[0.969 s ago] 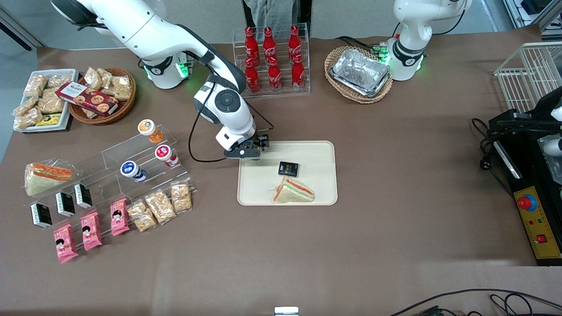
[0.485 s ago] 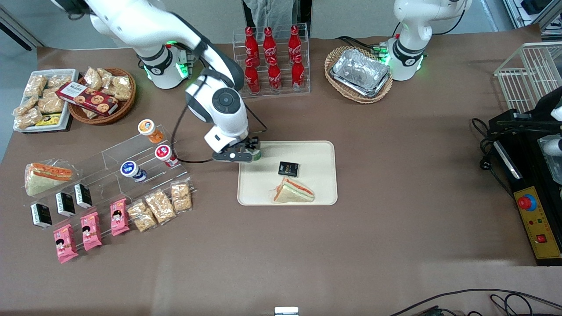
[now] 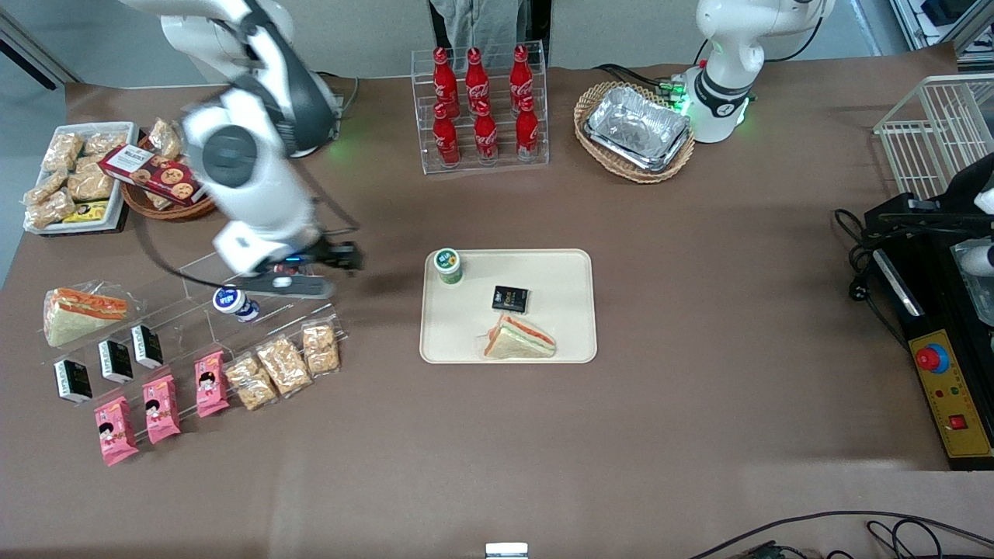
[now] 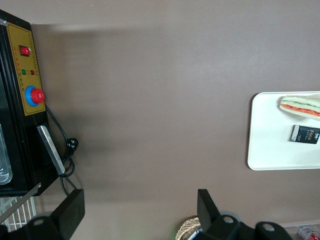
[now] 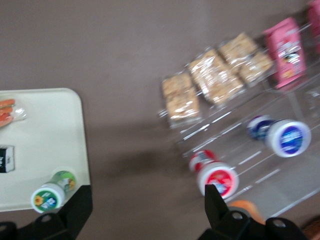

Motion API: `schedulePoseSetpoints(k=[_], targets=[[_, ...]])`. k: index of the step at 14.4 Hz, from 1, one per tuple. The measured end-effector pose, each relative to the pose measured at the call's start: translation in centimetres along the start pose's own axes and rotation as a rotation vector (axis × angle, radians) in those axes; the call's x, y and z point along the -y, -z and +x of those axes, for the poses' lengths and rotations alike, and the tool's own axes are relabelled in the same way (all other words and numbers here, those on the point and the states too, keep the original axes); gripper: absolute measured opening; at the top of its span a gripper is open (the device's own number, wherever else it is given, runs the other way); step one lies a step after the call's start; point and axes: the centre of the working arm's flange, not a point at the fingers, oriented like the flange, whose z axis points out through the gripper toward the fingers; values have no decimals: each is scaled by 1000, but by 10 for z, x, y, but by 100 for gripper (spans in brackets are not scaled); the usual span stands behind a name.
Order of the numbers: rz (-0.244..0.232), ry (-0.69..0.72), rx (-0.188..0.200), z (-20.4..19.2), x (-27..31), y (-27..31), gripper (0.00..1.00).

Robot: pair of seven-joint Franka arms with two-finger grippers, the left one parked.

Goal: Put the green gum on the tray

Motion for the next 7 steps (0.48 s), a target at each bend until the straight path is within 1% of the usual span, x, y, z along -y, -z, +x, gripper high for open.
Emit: schedulePoseSetpoints(k=[1,4,6,7], targets=[[-8,11,-5,7,-23,21,100],[-20,15,5,18,-72,77,100],[-19,23,13,29,-111,91,100],[-14,36,25,34,-136,94,100]])
